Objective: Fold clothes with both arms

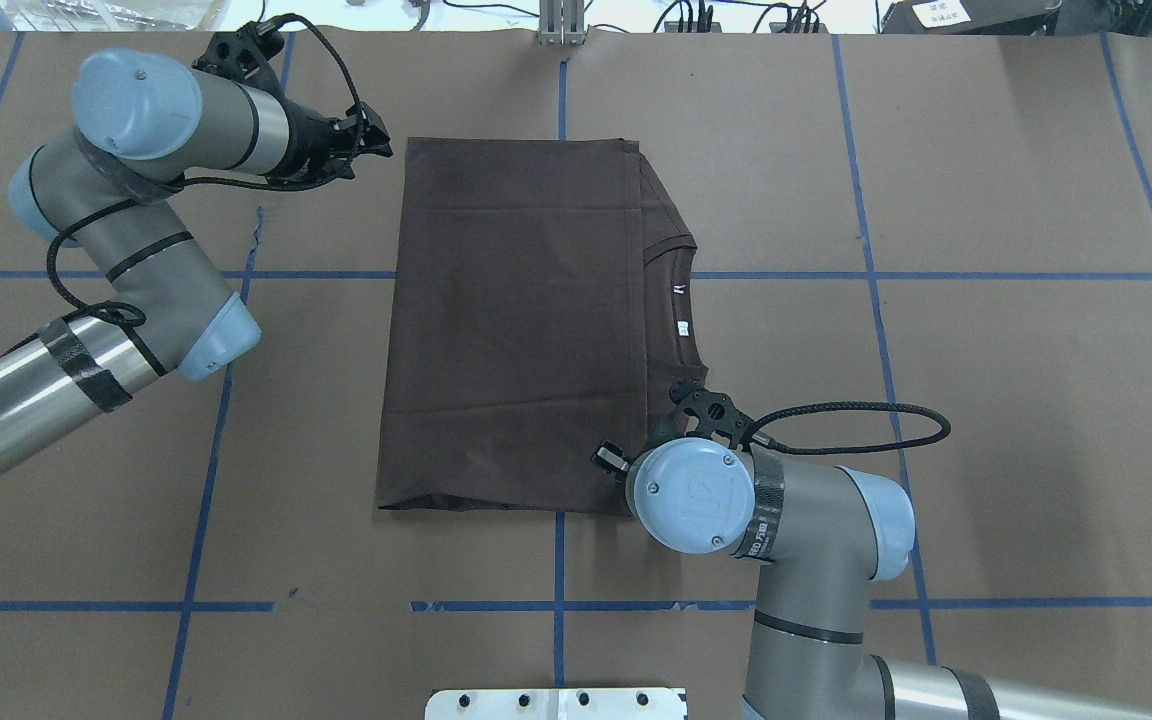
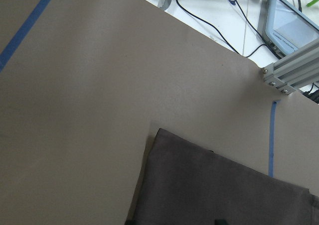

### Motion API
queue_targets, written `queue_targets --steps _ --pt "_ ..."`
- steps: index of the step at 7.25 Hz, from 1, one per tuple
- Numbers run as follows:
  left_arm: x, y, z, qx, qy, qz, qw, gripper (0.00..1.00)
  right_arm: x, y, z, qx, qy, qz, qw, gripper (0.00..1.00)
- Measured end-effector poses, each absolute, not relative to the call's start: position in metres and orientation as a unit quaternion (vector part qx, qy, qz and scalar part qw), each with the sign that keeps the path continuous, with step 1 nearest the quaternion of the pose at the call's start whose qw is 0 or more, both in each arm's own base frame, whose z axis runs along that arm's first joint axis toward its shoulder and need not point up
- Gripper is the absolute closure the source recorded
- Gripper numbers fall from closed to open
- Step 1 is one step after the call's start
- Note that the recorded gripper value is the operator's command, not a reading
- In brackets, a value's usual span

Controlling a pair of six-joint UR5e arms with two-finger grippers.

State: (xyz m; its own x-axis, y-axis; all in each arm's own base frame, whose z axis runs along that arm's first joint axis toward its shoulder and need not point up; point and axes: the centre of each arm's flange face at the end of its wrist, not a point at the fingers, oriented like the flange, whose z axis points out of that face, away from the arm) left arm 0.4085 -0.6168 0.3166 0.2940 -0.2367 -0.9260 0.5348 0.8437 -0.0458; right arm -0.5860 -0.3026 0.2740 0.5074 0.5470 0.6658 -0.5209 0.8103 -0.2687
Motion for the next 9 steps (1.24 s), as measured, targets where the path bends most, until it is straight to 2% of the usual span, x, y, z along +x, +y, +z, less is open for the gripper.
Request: queue_targets --steps 1,7,9 --pt "0.408 -0.616 0.318 0.137 0.542 -0.243 0.793 0.39 -0.587 -0.302 0.274 -0.018 -0.389 0.307 0.868 1.0" --pt "0.404 -0.609 0.305 0.137 0.552 -0.245 0.785 0.39 -0.586 -0.295 0.265 -0.024 -0.397 0.298 0.868 1.0" --pt "0.405 -0.581 0.288 0.102 0.579 -0.262 0.765 0.39 -0.57 -0.292 0.264 -0.028 -0.403 0.295 0.866 1.0"
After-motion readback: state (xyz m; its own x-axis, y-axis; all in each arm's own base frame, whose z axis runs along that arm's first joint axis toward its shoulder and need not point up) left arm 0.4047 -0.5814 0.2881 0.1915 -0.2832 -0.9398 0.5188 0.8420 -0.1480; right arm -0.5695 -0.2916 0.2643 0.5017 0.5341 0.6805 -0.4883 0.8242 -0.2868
